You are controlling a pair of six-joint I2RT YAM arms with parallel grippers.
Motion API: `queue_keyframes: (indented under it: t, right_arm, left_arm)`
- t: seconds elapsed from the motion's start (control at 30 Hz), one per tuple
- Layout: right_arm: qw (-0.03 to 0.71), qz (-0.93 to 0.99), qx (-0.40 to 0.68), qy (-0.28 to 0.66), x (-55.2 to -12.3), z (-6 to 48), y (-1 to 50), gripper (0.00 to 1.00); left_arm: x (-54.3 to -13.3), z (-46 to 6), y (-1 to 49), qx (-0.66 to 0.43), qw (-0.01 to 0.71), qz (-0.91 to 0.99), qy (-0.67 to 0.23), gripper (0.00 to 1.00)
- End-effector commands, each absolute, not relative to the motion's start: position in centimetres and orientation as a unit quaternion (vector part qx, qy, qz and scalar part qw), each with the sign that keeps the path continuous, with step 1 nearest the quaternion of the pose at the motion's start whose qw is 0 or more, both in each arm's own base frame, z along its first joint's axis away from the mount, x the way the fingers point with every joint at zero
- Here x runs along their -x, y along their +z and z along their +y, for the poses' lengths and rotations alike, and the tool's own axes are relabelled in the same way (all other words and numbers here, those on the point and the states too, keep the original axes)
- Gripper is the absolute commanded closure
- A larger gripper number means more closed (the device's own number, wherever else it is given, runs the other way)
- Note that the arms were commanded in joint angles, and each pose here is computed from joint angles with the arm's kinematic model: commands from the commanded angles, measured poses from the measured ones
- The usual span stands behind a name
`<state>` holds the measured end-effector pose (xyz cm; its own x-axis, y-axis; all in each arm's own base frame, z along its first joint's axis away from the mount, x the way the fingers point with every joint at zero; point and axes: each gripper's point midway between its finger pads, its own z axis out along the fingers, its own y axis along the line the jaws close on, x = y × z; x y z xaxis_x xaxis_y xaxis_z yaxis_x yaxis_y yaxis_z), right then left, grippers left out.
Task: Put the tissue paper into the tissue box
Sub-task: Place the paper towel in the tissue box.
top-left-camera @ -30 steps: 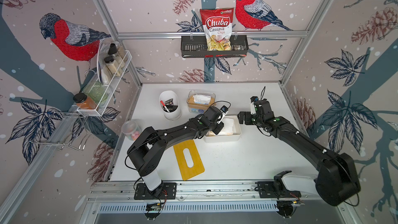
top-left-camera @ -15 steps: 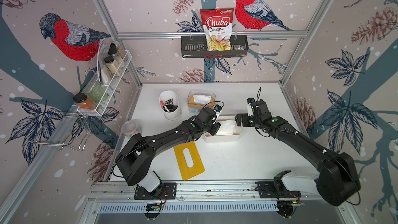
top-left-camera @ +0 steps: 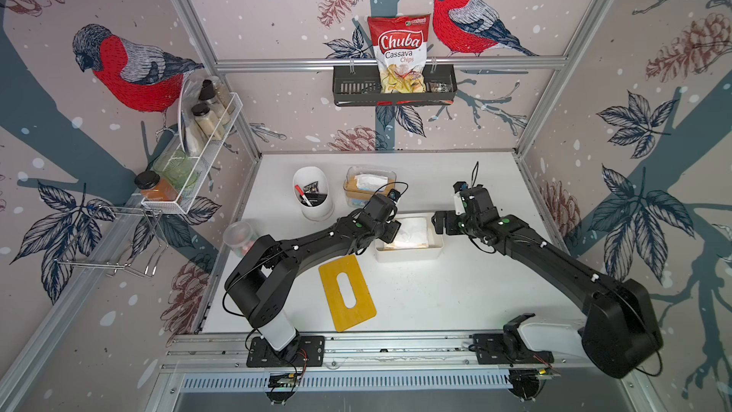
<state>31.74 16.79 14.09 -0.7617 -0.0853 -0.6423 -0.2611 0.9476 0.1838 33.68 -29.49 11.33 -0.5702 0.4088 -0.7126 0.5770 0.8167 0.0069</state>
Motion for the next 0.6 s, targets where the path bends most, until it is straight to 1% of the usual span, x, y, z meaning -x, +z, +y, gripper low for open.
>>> queue_keyframes:
  t: [0.0, 0.1, 0.2, 0.3, 0.43, 0.57]
  right_arm:
    - [0.337, 0.928, 0.092, 0.129, -31.7, 16.7, 14.2, 0.0]
    - [0.338, 0.928, 0.093, 0.128, -31.7, 16.6, 14.4, 0.0]
    - [0.344, 0.925, 0.093, 0.129, -31.7, 16.5, 15.0, 0.0]
    - [0.345, 0.924, 0.097, 0.132, -31.6, 16.8, 15.4, 0.0]
    - [0.342, 0.923, 0.113, 0.137, -31.1, 17.7, 15.9, 0.0]
    - [0.339, 0.914, 0.159, 0.159, -29.8, 20.4, 16.8, 0.0]
  left_arm:
    - [-33.9, -29.5, 13.0, -0.267, 0.393, 0.871, -0.129, 0.33]
    - [-33.5, -29.3, 14.8, -0.258, 0.412, 0.862, -0.145, 0.27]
    - [-32.6, -28.8, 16.2, -0.248, 0.43, 0.852, -0.168, 0.19]
    - [-32.0, -28.2, 17.7, -0.23, 0.451, 0.841, -0.191, 0.14]
    - [-31.3, -26.7, 19.0, -0.198, 0.461, 0.837, -0.22, 0.12]
    - [-30.9, -23.6, 19.3, -0.128, 0.454, 0.848, -0.242, 0.14]
